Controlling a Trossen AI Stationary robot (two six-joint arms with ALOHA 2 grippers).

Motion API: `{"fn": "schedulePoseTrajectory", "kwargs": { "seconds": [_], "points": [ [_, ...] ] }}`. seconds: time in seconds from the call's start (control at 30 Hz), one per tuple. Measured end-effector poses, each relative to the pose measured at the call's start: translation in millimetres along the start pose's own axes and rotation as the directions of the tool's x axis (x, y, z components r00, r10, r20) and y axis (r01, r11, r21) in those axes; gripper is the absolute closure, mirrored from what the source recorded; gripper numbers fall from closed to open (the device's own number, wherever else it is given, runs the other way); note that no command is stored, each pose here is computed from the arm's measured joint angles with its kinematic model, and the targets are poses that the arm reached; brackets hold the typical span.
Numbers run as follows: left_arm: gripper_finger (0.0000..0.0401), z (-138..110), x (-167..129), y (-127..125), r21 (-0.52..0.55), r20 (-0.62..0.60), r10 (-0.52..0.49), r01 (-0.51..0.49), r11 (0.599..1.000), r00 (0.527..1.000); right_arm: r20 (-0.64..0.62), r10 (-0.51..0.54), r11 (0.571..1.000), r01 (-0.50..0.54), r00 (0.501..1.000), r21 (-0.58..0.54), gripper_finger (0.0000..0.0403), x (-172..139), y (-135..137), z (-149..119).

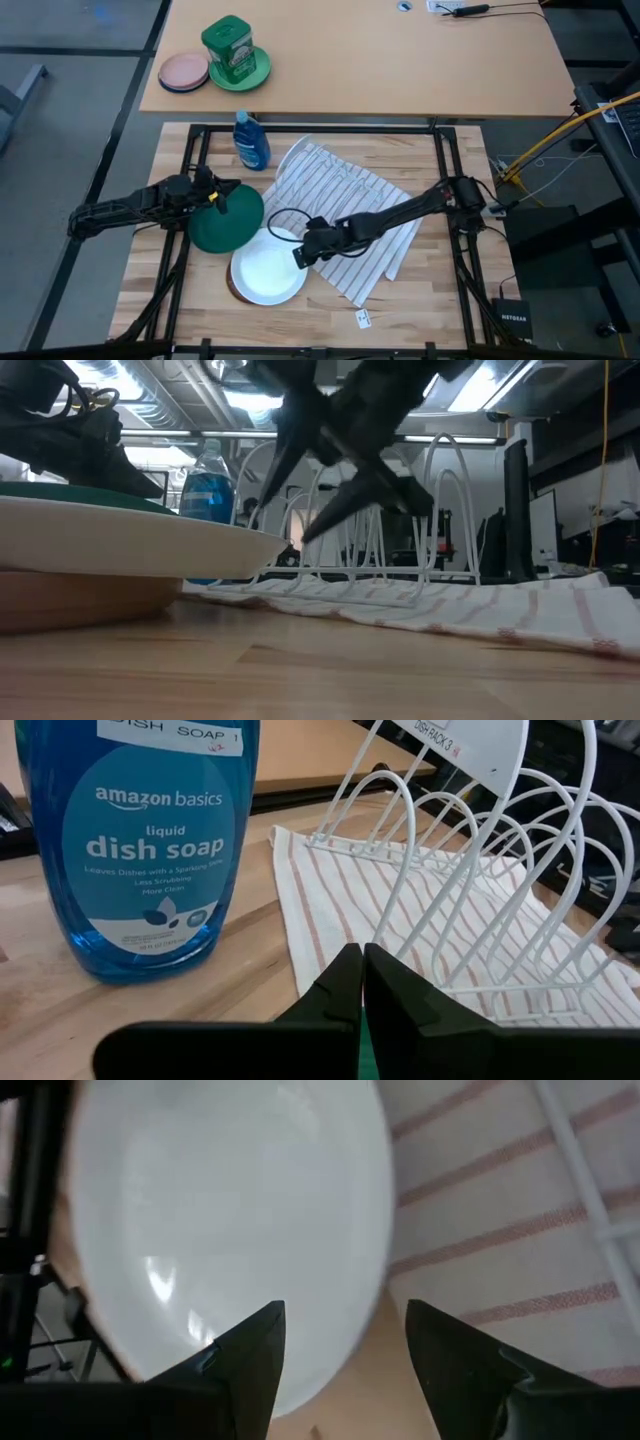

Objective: Sort dishes
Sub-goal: Put the white plate into the white dish rack

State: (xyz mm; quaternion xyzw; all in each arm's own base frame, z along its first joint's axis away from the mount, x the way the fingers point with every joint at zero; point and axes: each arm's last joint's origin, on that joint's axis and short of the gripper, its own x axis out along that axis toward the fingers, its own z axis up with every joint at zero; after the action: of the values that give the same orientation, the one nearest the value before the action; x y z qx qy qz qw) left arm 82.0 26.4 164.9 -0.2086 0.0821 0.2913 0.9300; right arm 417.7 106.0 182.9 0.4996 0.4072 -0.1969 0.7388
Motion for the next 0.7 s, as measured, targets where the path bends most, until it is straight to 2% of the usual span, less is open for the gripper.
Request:
{"fn": "schedulePoseTrajectory", "kwargs": {
  "seconds": [0.37,0.7],
  "points": [
    [0.0396,0.0,0.0,0.0,0.000,0.000,0.000,0.000,1.000,1.000,0.003,0.049,0.996,-0.049,0.999,0.071,0.0191,20.3,-0.4,-1.1],
    [0.0396,-0.1,0.0,0.0,0.000,-0.001,0.000,0.000,1.000,1.000,-0.017,0.044,0.992,-0.042,0.999,0.117,0.0191,43.2,-8.4,-4.4]
  ]
}}
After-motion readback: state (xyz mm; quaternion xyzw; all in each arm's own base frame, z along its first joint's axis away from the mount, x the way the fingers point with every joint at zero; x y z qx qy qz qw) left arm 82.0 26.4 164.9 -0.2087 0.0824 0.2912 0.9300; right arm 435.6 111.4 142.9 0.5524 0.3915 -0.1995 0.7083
